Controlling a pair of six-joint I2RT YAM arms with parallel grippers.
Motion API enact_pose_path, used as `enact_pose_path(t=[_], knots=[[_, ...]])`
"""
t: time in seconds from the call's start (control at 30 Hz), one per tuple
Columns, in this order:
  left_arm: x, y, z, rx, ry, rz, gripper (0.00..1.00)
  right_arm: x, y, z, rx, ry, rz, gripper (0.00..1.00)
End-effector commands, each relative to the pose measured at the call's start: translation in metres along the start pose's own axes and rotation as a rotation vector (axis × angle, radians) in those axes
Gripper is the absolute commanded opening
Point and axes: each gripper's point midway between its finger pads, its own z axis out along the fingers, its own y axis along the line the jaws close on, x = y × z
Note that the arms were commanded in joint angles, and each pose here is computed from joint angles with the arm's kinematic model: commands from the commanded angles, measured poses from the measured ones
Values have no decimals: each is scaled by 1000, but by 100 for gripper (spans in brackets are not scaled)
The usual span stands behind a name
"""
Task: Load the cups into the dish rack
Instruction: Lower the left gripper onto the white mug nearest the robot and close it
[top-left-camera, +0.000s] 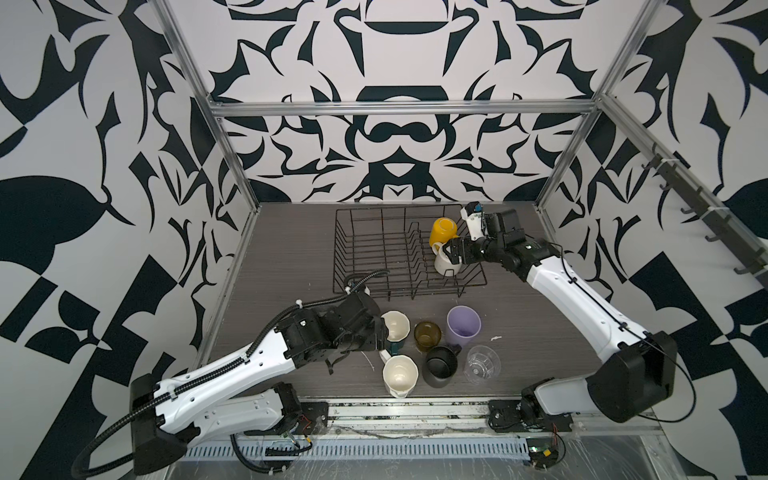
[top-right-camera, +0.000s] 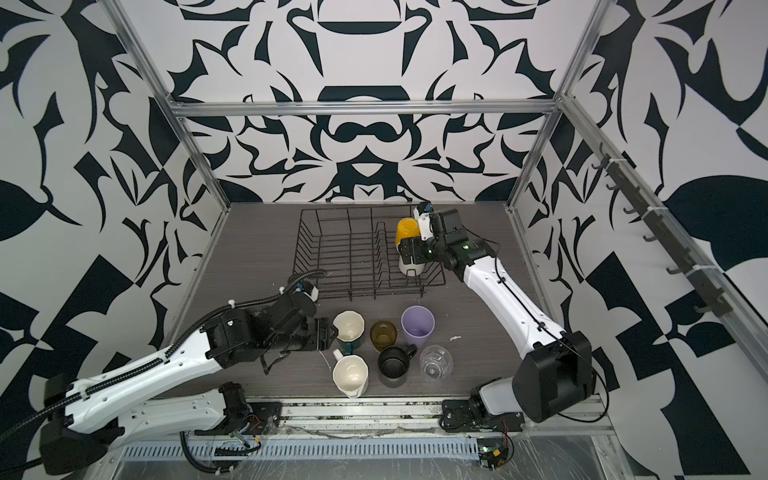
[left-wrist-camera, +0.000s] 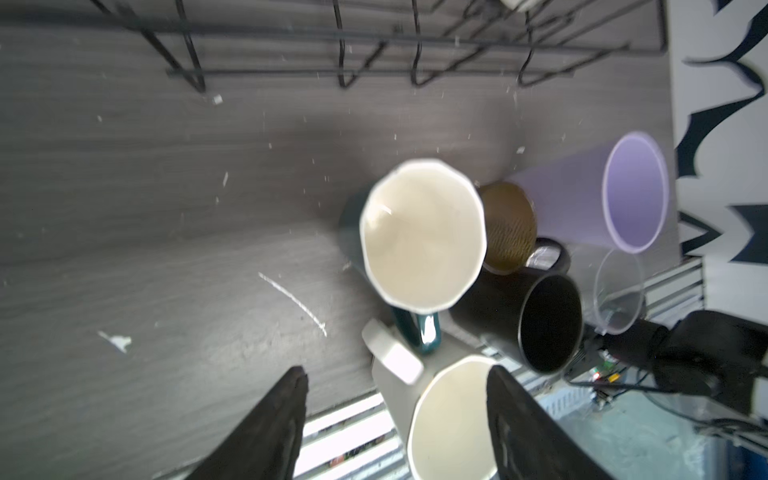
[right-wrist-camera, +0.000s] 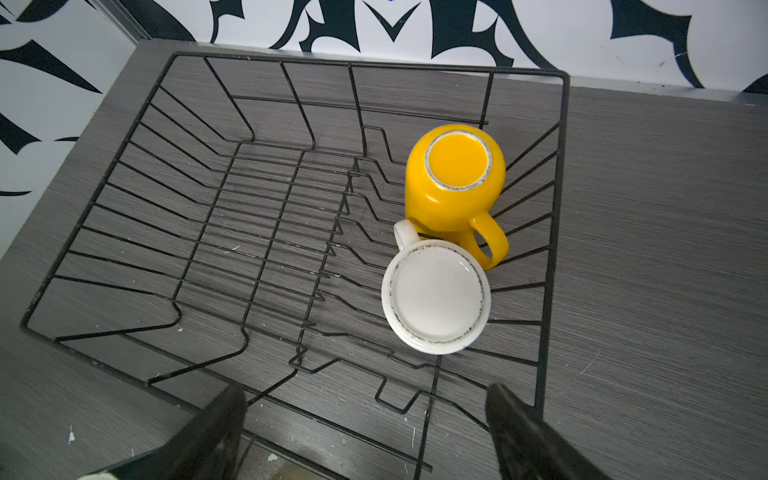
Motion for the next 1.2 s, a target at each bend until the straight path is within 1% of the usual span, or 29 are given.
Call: enact_pose_path(t=[0.0, 0.13, 0.23, 0.4, 0.63, 0.77, 0.97, 1.13, 1.17], knots=[[19, 11, 2, -94, 18, -32, 71, -8, 1, -12, 1, -49, -8, 92], [43, 0, 6, -100, 66, 16, 71, -6, 1, -12, 0, -44, -8, 92], [52, -4, 5, -112, 83, 54, 71, -3, 1, -12, 0, -41, -6, 92], [66, -8, 14, -106, 140, 60, 70, -1, 3, -13, -12, -42, 5, 92], [71, -14, 23, -100, 153, 68, 68, 2, 3, -15, -11, -41, 4, 92], [75, -17, 29, -117, 180, 75, 64, 3, 2, -15, -11, -40, 3, 92], [82, -13, 38, -155, 213, 77, 61, 5, 3, -13, -14, -35, 3, 92], [84, -16, 43, -135, 216, 71, 57, 4, 3, -13, -17, -37, 3, 92], [87, -12, 49, -166, 229, 77, 56, 4, 3, -13, -18, -37, 1, 92]])
